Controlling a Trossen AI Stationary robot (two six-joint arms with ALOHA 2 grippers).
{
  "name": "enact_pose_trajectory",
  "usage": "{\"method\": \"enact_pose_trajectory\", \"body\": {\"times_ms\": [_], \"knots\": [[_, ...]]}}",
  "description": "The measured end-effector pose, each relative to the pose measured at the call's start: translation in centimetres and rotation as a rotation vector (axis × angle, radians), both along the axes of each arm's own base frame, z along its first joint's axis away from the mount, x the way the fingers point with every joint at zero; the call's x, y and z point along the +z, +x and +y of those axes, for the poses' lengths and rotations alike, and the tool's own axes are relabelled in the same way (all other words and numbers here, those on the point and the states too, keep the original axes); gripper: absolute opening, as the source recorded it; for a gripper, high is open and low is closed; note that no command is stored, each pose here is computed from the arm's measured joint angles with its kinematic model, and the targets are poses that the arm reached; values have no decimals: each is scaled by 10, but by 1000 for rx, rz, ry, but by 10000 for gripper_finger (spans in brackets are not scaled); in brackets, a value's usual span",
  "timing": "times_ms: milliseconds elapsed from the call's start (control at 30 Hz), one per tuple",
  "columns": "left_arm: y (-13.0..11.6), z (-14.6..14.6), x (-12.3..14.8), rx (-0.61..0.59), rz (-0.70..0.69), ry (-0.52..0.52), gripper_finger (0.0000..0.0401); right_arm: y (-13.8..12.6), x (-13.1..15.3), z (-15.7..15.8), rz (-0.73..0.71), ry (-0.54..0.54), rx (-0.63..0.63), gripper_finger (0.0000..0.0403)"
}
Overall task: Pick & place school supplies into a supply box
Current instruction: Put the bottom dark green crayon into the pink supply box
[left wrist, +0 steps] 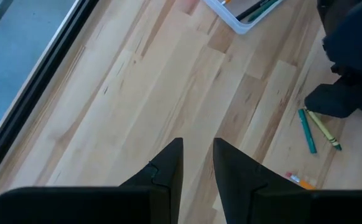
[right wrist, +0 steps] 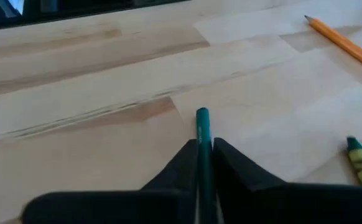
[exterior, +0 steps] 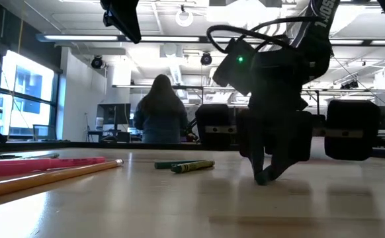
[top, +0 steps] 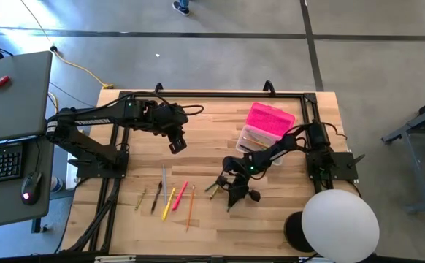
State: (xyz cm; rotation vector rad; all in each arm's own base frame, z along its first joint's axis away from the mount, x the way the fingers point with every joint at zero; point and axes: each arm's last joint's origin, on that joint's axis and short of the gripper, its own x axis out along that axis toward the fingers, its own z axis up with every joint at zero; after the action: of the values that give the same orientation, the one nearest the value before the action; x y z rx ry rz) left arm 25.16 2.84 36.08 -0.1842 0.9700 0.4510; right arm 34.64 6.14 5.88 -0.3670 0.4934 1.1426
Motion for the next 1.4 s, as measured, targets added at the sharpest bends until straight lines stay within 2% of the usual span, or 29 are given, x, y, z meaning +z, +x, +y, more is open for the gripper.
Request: {"method": "enact_pose_trajectory", "body": {"times_ms": [133, 300, 533, 700, 833, 967, 1033, 1200, 1400], "knots": [[0, 0, 0, -2, 0, -4, 120, 2, 1, 8, -44, -28, -8, 72], [0, 0, 0, -4, 3, -7, 120, 3, 1, 9, -54, -72, -41, 80], [0, 0, 0, -4, 2, -8, 120, 4, -5, 5, -86, -86, -29, 52], [0, -1, 0, -12, 2, -21, 120, 6, -24, 5, -65, -4, -7, 11], [-1, -1, -1, -12, 9, -21, 120, 11, -26, 5, -45, 80, -54, 12], [-1, -1, -1, -4, 8, -26, 120, 15, -3, 5, -97, 86, -105, 6], [-2, -1, -1, 10, 14, -35, 120, 16, 16, 6, -131, 40, -161, 7], [-8, -2, 1, 43, 16, -59, 120, 8, 84, -4, -212, -177, -392, 4], [-17, -2, 8, 64, -27, -63, 120, -32, 147, -24, -187, -493, -686, 3]]}}
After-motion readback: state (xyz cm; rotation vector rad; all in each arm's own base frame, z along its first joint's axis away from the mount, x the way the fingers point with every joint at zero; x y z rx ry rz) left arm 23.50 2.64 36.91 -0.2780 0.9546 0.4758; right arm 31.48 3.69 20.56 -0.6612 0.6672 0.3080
